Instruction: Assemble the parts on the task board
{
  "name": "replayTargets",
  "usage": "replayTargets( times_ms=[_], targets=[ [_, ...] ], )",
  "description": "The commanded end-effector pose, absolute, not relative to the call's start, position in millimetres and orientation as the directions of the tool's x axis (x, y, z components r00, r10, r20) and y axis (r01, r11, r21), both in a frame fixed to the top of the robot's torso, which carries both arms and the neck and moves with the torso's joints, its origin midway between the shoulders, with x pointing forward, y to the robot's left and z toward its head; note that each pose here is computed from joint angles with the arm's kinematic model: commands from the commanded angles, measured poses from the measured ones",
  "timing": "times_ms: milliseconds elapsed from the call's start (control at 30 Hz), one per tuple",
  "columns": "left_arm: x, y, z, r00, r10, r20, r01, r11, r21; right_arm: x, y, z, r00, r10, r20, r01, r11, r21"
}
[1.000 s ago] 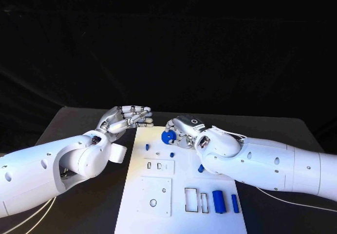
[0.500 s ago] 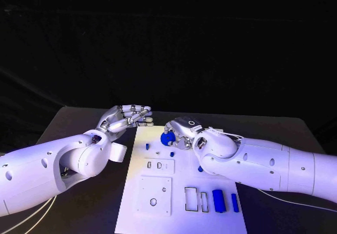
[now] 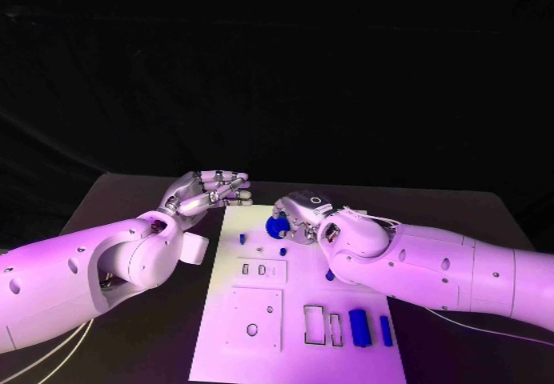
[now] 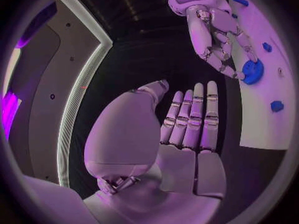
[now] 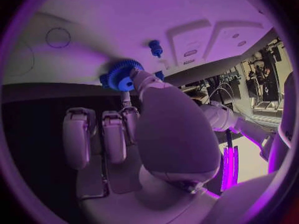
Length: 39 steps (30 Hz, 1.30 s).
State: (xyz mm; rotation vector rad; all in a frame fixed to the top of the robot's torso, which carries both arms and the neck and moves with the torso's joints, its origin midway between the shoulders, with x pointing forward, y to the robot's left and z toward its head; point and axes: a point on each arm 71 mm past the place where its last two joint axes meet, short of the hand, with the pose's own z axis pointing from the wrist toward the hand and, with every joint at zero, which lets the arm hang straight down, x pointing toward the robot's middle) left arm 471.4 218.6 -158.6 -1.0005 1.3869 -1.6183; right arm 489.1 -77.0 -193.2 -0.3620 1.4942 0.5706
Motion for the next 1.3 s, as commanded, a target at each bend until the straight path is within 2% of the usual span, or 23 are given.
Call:
replayTargets(
  times_ms=[33,567,1300],
  targets=[
    [470.9,216.5,-157.3,-0.414,-0.906,0.091,0.061,-0.127,-0.990,489.5,-77.3,-196.0,-0.018,0.107,-0.994,-0.555,0.826,0.098],
    [471.3,216.7,-157.8,-0.415,-0.905,0.091,0.057,-0.126,-0.990,491.2,-77.0,-196.0,-0.022,0.125,-0.992,-0.552,0.825,0.116],
    [471.9,216.7,-158.6,-0.414,-0.906,0.090,0.049,-0.121,-0.991,494.3,-83.6,-205.5,-0.137,0.082,-0.987,-0.515,0.845,0.142]
  ],
)
